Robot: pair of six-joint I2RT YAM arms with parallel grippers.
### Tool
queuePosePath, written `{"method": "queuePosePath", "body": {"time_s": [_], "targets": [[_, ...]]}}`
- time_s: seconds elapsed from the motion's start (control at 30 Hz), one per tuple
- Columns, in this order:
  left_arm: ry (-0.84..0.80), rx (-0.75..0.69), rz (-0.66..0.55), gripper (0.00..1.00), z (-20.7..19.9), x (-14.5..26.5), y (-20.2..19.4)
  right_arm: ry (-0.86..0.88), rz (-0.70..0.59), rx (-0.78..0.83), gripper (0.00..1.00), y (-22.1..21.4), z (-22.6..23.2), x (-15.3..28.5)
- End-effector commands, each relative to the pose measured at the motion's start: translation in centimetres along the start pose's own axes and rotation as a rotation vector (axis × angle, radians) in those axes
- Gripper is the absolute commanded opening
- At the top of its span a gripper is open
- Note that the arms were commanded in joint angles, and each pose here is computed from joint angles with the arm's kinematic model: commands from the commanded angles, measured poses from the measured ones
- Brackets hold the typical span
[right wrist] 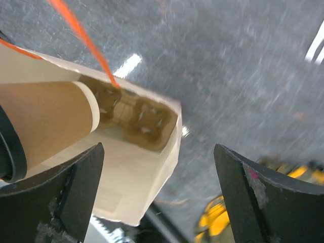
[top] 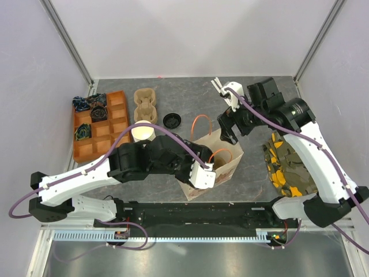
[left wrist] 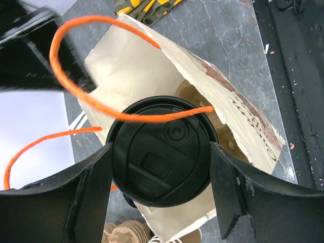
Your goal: Pack the takeout coffee
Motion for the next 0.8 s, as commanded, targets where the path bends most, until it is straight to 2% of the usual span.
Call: {"method": "queuePosePath", "body": {"time_s": [0.0,0.1,0.27,0.4,0.57,0.67,0.7,0.73,0.77], "targets": [[0.019,0.008,-0.063,0.25,0.3,0.9,0.7,0.064,-0.101,0.289,0.98,2.7,-0.9,0.4],[0.013,0.018,-0.072,0.25,0.2,1.1,0.7,0.160,-0.121,0.415,0.98,3.0,-0.9,-0.5],[0.009,0.031,-0.065,0.25,0.1,1.0,0.6,0.299,-0.165,0.521,0.94,3.6,-0.4,-1.9],[0.009,0.032,-0.071,0.25,0.1,1.1,0.5,0.329,-0.150,0.519,0.78,3.9,-0.7,-4.0],[0.001,0.038,-0.062,0.25,0.0,0.9,0.2,0.398,-0.127,0.522,0.67,3.6,-0.7,-6.1],[-0.001,0.043,-0.056,0.24,0.0,0.8,0.1,0.428,-0.122,0.526,0.50,3.3,0.0,-6.8],[-0.002,0.043,-0.056,0.24,0.0,0.7,0.0,0.426,-0.118,0.509,0.35,3.3,0.1,-6.8],[0.003,0.049,-0.051,0.24,0.0,0.7,-0.1,0.420,-0.121,0.500,0.26,3.6,0.2,-7.0],[0.009,0.057,-0.048,0.24,0.2,0.7,-0.2,0.403,-0.124,0.460,0.05,3.9,0.3,-6.7]]}}
Point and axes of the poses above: each gripper's point midway between its finger pads, its own x axis back along the fingers, its own z axis along the line the jaws close on, y = z × x, the point moved 10 cm from there along x, back along the fingers, and after that the axes turned 5 degrees about x, right-handed, at the moved point
